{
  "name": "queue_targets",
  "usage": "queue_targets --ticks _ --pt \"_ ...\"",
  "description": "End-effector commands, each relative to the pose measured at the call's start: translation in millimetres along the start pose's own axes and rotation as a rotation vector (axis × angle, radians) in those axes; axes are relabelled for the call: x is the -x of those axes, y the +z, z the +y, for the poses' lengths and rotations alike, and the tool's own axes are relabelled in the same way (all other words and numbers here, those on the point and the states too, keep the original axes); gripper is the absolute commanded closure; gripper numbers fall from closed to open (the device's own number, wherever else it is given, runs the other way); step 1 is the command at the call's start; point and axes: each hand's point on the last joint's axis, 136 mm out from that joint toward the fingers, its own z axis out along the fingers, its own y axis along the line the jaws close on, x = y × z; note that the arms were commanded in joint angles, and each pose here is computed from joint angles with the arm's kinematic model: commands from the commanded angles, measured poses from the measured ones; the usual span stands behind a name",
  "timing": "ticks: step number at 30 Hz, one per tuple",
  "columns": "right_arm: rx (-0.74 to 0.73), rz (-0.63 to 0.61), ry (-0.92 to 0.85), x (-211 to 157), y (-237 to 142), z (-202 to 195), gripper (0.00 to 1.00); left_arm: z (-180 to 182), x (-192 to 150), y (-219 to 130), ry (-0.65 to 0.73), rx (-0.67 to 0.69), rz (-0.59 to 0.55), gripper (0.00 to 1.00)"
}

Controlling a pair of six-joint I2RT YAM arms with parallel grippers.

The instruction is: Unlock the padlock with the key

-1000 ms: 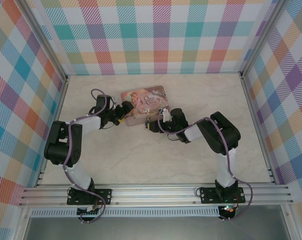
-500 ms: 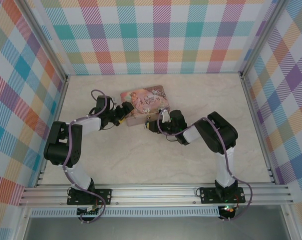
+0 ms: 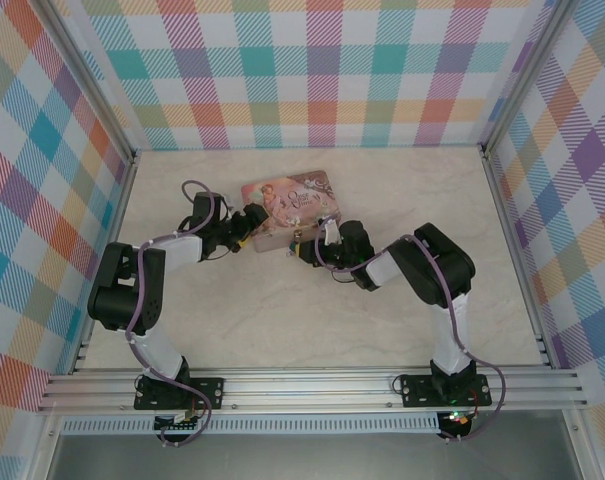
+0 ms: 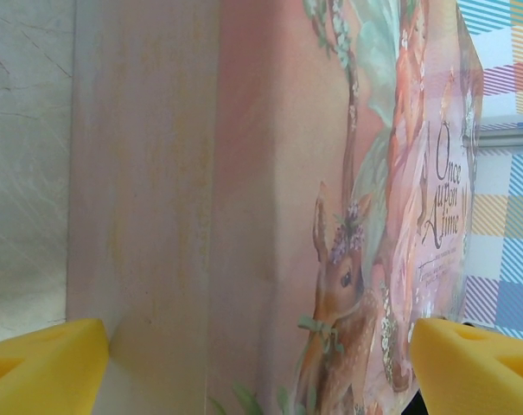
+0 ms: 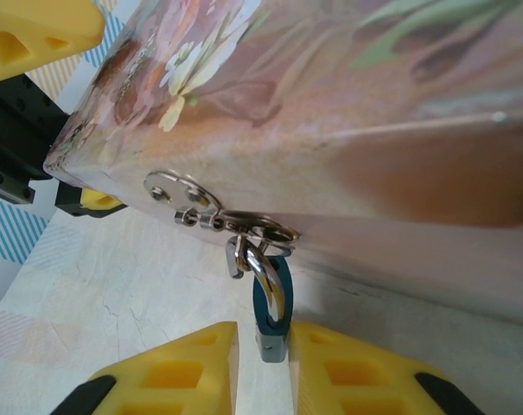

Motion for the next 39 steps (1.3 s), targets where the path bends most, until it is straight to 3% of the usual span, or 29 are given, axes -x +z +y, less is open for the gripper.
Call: queue_targets --ticks 1,7,16,30,39 --pt "-0.059 0.041 0.104 -17.3 1.2 -15.3 0.8 -12.0 -7.1 -7.0 0.019 -0.037 0.009 0.1" --pt "-0.134 -0.019 0.191 -10.1 -9.2 -25.1 0.84 -11.7 -8.3 -17.2 0.045 -0.017 -0.01 0.09" --pt "-0.205 0.004 0.241 -13.0 -13.6 -33.1 0.85 -20.0 -6.9 -39.7 0.097 0.003 -0.051 0.09" --pt "-0.082 -0.009 0.138 -13.2 -12.5 -20.0 0.59 -52.8 8.6 -61.0 0.145 -0.033 -0.103 0.09" --pt "-0.124 0.008 0.148 -13.1 -3.1 -31.6 0.59 -72.7 23.9 -32.7 0.149 -0.095 -0.066 0.09"
